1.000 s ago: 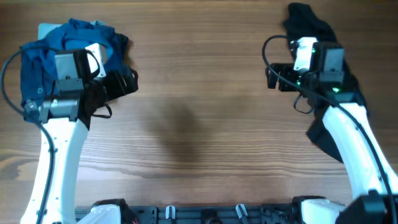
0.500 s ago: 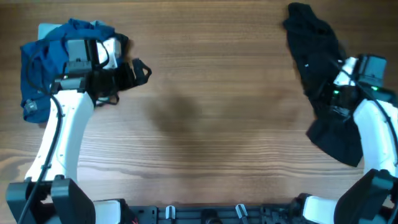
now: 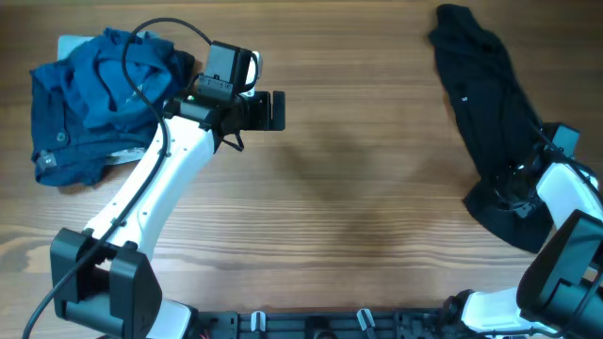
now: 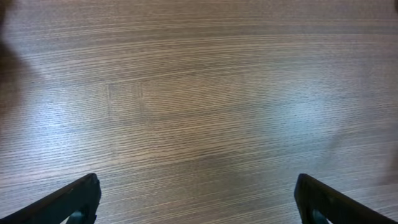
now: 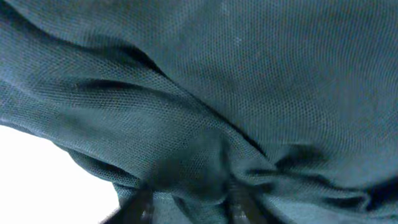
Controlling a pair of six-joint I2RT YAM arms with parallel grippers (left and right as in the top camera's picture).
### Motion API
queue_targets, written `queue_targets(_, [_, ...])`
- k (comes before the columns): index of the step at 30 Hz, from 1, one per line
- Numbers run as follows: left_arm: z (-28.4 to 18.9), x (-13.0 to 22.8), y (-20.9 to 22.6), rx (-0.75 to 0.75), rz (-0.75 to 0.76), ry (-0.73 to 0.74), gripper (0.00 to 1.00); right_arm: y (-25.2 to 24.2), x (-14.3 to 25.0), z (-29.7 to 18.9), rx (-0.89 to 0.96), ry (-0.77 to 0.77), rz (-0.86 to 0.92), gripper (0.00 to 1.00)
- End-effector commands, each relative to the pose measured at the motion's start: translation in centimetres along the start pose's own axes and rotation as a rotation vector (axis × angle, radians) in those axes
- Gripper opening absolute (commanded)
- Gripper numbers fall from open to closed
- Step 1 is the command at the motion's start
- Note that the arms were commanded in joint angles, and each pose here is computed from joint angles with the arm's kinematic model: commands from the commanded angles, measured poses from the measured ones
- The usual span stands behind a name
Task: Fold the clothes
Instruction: 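Grasp the black T-shirt with the right gripper and drag it toward center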
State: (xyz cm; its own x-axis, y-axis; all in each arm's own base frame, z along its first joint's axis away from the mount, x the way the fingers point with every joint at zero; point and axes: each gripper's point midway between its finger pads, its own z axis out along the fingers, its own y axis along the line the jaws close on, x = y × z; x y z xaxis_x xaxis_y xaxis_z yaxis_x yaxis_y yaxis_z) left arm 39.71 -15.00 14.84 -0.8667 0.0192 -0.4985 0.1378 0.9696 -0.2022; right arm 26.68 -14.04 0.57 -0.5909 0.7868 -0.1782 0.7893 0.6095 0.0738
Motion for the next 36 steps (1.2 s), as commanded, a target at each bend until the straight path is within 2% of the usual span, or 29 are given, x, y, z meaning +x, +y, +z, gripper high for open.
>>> queue_targets(1, [0.2, -0.3, 0.3, -0.017, 0.004, -0.004, 0.99, -0.5, -0.1, 0.4, 0.023, -0.005, 0.010, 0.11])
queue_targets(2, [0.2, -0.3, 0.3, -0.017, 0.004, -0.004, 1.00, -0.4, -0.2, 0.4, 0.020, -0.008, 0.008, 0.04])
queue_targets(5, [0.1, -0.9, 0.1, -0.011, 0.006, -0.028, 0.99, 2.6, -0.5, -1.1, -0.131, 0.014, -0.130, 0.04])
queue_targets(8, [-1.0, -1.9, -0.3, 0.003, 0.009, -0.079, 0.99, 8.5, -0.8, -7.5, -0.371, -0.019, -0.285, 0.04])
queue_targets(11, [-2.7, -2.7, -0.6, 0.015, 0.012, -0.125, 0.99, 13.9, 1.0, -13.3, -0.479, -0.103, -0.448, 0.04])
queue_targets(13, [-4.3, -3.3, -0.8, 0.026, 0.014, -0.164, 1.00, 18.9, 4.4, -16.4, -0.569, -0.125, -0.570, 0.04])
queue_targets(18, [-10.3, -4.5, 0.6, 0.017, -0.018, -0.286, 1.00, 28.1, 12.5, -19.5, -0.746, -0.182, -0.724, 0.04])
queue_targets(21, [-12.8, -4.1, 3.4, -0.028, -0.075, -0.307, 0.99, 32.1, 16.5, -20.0, -0.843, -0.188, -0.768, 0.04])
queue_targets(27, [-13.2, -3.0, 7.7, -0.106, -0.167, -0.266, 0.99, 38.1, 24.9, -18.0, -1.012, -0.127, -0.909, 0.05])
queue_targets(28, [-13.3, -3.1, 8.0, -0.110, -0.173, -0.269, 0.99, 38.3, 25.4, -18.5, -1.031, -0.143, -0.946, 0.11])
queue_targets(30, [-13.3, -3.0, 8.0, -0.111, -0.178, -0.268, 0.98, 38.1, 24.9, -19.9, -1.025, -0.182, -1.014, 0.53])
queue_targets(31, [-13.2, -3.0, 8.0, -0.108, -0.200, -0.267, 0.98, 37.6, 23.1, -20.3, -0.964, -0.219, -1.019, 0.75])
queue_targets(34, [-11.4, -2.7, 7.2, -0.064, -0.223, -0.213, 0.96, 34.4, 15.2, -20.0, -0.680, -0.344, -0.979, 0.89])
queue_targets(36, [-8.2, -1.9, 5.9, -0.014, -0.201, -0.121, 0.92, 31.5, 10.7, -18.5, -0.537, -0.345, -0.933, 0.92])
